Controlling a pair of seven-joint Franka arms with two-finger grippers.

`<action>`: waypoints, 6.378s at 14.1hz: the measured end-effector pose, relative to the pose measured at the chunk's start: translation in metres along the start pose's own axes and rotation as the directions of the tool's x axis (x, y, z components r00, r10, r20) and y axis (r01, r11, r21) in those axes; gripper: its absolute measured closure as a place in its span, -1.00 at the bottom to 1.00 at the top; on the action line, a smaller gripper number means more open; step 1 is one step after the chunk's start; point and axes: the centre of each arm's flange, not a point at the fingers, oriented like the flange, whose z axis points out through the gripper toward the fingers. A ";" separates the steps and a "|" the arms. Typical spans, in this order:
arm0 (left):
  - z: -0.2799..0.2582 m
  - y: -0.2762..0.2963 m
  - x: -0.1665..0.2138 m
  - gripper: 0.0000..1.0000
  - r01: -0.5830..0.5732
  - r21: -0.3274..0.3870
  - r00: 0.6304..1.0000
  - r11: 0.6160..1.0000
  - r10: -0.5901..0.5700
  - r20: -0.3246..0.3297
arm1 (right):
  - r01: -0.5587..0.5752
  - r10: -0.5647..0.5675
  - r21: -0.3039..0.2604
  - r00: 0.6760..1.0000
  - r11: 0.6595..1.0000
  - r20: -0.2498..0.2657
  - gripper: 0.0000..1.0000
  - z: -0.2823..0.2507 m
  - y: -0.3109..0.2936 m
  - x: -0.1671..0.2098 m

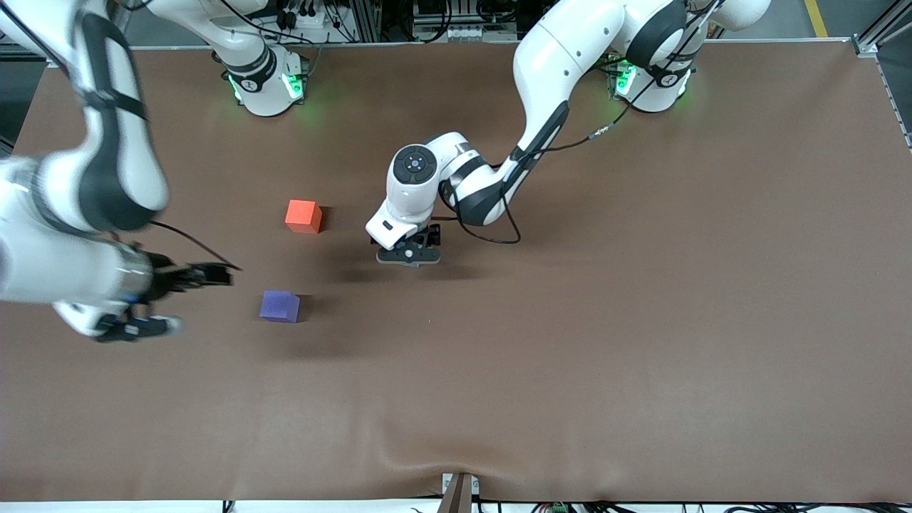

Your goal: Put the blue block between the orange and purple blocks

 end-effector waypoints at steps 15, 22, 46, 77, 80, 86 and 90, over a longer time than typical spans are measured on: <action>-0.361 -0.215 0.192 -1.00 0.165 0.095 0.970 0.982 -0.145 -0.195 | -0.193 0.186 -0.037 0.971 0.980 -0.151 -1.00 0.201 -0.284 -0.050; -0.442 -0.332 0.205 -1.00 0.039 0.195 0.995 0.980 -0.020 -0.097 | -0.216 0.206 -0.077 0.971 0.973 -0.118 -1.00 0.246 -0.290 -0.060; -0.524 -0.491 0.156 -1.00 0.023 0.224 1.000 0.974 -0.025 0.008 | -0.211 0.207 -0.053 0.976 0.976 -0.062 -0.21 0.151 -0.113 -0.038; -0.506 -0.462 0.128 -1.00 -0.044 0.215 0.999 0.976 0.045 0.002 | -0.237 0.232 -0.036 0.968 0.971 -0.097 -1.00 0.192 -0.010 -0.059; -0.506 -0.463 0.128 -1.00 -0.044 0.215 0.999 0.976 0.044 0.002 | -0.263 0.261 0.008 0.954 0.965 -0.149 -1.00 0.109 0.010 -0.053; -0.507 -0.464 0.129 -1.00 -0.042 0.215 0.999 0.976 0.043 0.000 | -0.164 0.167 0.035 0.950 0.986 -0.266 -1.00 -0.028 0.098 -0.108; -0.508 -0.464 0.130 -1.00 -0.041 0.214 0.999 0.976 0.044 -0.010 | -0.170 0.166 0.005 0.958 0.986 -0.233 -1.00 -0.089 0.131 -0.173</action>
